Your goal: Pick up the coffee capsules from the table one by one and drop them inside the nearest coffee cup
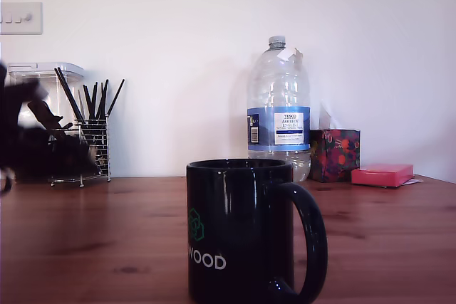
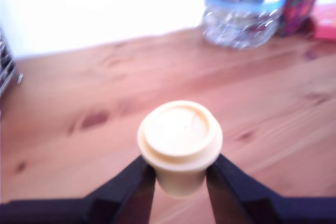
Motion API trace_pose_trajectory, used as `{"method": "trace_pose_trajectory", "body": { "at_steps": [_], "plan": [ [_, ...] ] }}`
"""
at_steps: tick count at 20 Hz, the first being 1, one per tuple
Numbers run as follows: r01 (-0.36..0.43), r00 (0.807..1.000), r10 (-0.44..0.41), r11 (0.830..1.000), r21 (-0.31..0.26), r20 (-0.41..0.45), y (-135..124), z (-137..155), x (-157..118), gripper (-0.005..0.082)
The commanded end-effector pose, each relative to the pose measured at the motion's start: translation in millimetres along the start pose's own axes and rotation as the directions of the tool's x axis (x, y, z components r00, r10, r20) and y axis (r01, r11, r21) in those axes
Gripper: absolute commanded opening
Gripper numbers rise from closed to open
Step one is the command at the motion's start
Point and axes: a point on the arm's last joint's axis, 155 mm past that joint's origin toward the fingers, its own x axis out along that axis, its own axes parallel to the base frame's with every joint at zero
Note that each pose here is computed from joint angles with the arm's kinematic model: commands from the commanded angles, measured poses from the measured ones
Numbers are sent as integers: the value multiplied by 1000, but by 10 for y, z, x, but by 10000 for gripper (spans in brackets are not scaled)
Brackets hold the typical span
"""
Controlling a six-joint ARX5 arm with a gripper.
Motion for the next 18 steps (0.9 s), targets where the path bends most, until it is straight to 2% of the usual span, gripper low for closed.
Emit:
{"method": "trace_pose_trajectory", "body": {
  "at_steps": [1, 6, 10, 13, 18],
  "plan": [
    [32, 998, -33, 999, -19, -62, -152, -90, -88, 126],
    [116, 990, -115, 993, 10, -84, -615, 222, -373, 126],
    [198, 973, -195, 980, 18, -122, -1049, 330, -642, 126],
    [270, 949, -263, 963, 16, -175, -1389, 302, -874, 126],
    [373, 892, -358, 928, 2, -277, -1830, 139, -1265, 126]
  ]
}}
